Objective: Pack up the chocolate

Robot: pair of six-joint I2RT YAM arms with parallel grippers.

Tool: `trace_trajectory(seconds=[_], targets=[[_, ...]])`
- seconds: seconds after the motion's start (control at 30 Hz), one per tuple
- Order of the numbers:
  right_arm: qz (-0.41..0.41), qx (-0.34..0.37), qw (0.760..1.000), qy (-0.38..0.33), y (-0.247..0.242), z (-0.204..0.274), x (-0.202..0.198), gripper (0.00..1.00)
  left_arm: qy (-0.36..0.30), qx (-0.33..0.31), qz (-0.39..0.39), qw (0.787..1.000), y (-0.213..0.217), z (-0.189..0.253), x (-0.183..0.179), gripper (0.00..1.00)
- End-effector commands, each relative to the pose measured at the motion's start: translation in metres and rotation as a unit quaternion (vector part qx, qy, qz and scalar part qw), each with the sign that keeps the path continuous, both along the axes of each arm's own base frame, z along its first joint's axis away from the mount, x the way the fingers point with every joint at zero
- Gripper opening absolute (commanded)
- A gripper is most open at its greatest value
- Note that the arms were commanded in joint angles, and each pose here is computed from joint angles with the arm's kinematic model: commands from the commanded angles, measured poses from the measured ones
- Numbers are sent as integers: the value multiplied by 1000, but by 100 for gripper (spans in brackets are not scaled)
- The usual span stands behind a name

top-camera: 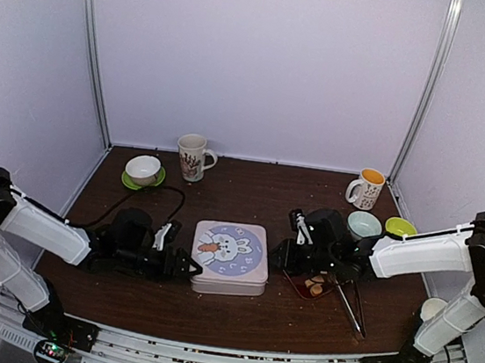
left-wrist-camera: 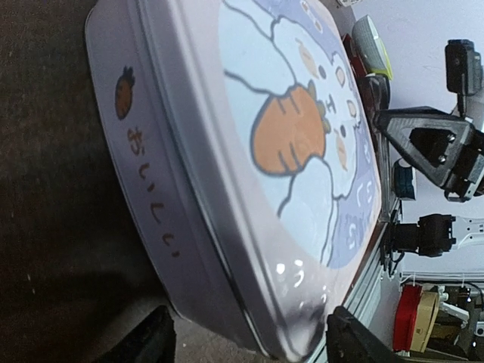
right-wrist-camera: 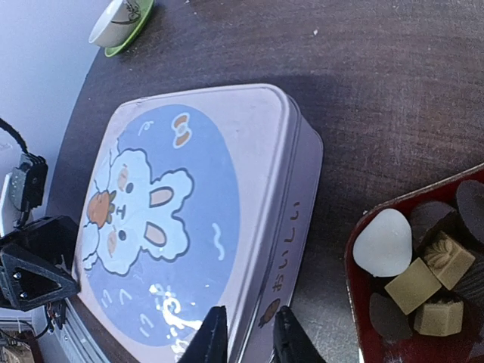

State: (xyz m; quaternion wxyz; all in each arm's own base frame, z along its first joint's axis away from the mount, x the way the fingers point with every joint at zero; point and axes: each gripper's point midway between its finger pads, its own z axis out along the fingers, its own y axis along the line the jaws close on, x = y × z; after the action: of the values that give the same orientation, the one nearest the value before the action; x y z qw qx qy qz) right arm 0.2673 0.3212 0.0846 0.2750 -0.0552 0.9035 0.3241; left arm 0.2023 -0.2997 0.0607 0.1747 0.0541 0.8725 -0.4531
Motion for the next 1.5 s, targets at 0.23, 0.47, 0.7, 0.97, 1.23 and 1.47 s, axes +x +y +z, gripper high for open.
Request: trace_trajectory(seconds=[0.23, 0.47, 0.7, 0.97, 1.23, 1.47], targets=[[18, 7, 999, -29, -2, 21, -13, 42, 62, 9, 22, 998, 16, -1, -25, 79], [42, 21, 998, -28, 13, 21, -19, 49, 76, -29, 29, 996, 8, 5, -28, 75], [64, 36, 997, -21, 22, 24, -29, 76, 67, -112, 45, 990, -4, 30, -19, 69], [75, 21, 997, 3, 30, 7, -37, 87, 80, -77, 54, 992, -5, 17, -15, 72], [95, 16, 995, 17, 46, -5, -45, 86, 105, -88, 69, 988, -10, 2, -14, 60], [129, 5, 992, 17, 56, -9, -57, 86, 117, -99, 87, 984, -9, -10, -11, 45]])
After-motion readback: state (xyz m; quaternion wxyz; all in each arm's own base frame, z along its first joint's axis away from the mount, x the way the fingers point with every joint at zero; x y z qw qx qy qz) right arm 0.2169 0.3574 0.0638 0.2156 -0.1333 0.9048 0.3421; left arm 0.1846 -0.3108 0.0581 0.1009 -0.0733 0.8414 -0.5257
